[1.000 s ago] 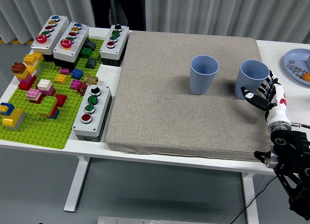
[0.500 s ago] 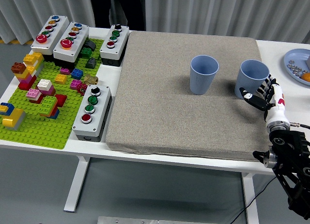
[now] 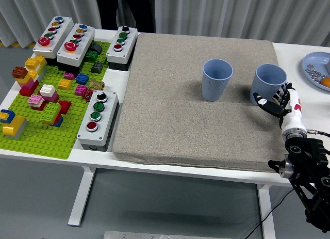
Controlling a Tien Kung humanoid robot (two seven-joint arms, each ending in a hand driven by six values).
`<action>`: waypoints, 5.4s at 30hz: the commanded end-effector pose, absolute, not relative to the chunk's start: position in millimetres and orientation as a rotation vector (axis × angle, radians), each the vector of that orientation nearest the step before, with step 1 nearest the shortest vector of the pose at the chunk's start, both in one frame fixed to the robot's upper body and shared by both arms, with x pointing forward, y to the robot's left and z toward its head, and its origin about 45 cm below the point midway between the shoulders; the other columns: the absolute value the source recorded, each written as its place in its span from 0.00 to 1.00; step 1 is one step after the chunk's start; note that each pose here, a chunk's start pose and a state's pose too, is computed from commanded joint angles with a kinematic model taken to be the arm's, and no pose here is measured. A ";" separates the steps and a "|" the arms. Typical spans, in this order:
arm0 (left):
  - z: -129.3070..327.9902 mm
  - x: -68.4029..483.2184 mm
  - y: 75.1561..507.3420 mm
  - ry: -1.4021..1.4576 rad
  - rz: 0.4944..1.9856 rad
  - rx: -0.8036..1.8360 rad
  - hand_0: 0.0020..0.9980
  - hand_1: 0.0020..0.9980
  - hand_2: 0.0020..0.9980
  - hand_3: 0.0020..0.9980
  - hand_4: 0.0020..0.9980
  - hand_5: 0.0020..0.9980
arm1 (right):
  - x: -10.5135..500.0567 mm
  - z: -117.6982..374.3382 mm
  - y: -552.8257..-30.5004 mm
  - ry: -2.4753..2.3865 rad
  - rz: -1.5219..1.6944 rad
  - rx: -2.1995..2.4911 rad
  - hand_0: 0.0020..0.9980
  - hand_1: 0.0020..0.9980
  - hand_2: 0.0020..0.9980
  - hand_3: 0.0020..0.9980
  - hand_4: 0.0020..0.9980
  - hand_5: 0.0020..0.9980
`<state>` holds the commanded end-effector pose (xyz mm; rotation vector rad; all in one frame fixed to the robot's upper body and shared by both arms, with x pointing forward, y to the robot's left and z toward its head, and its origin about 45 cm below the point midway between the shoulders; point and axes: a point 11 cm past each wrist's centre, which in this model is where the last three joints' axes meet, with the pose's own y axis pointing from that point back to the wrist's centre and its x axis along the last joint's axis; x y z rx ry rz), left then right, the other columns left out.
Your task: Pick cup pour cup place
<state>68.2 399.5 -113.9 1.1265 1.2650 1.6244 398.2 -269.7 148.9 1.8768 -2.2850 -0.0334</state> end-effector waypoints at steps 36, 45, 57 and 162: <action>-113.1 72.8 399.4 1.256 1.623 1.124 0.76 0.81 0.84 0.76 0.51 0.94 | 403.6 150.3 -267.8 -2.282 -0.036 1.879 0.88 0.84 0.92 0.94 0.85 0.21; -113.4 69.9 400.1 1.260 1.623 1.130 0.76 0.81 0.84 0.76 0.51 0.94 | 402.9 149.0 -265.0 -2.269 -0.038 1.890 0.87 0.81 0.86 0.88 0.85 0.21; -113.5 68.6 400.5 1.261 1.623 1.133 0.76 0.81 0.84 0.76 0.51 0.94 | 405.7 151.6 -262.9 -2.258 -0.025 1.898 0.85 0.77 0.77 0.81 0.84 0.20; -110.8 71.7 407.7 1.246 1.629 1.142 0.76 0.81 0.84 0.76 0.51 0.94 | 444.5 234.6 -234.6 -1.825 0.843 1.901 0.76 0.66 0.58 0.67 0.70 0.08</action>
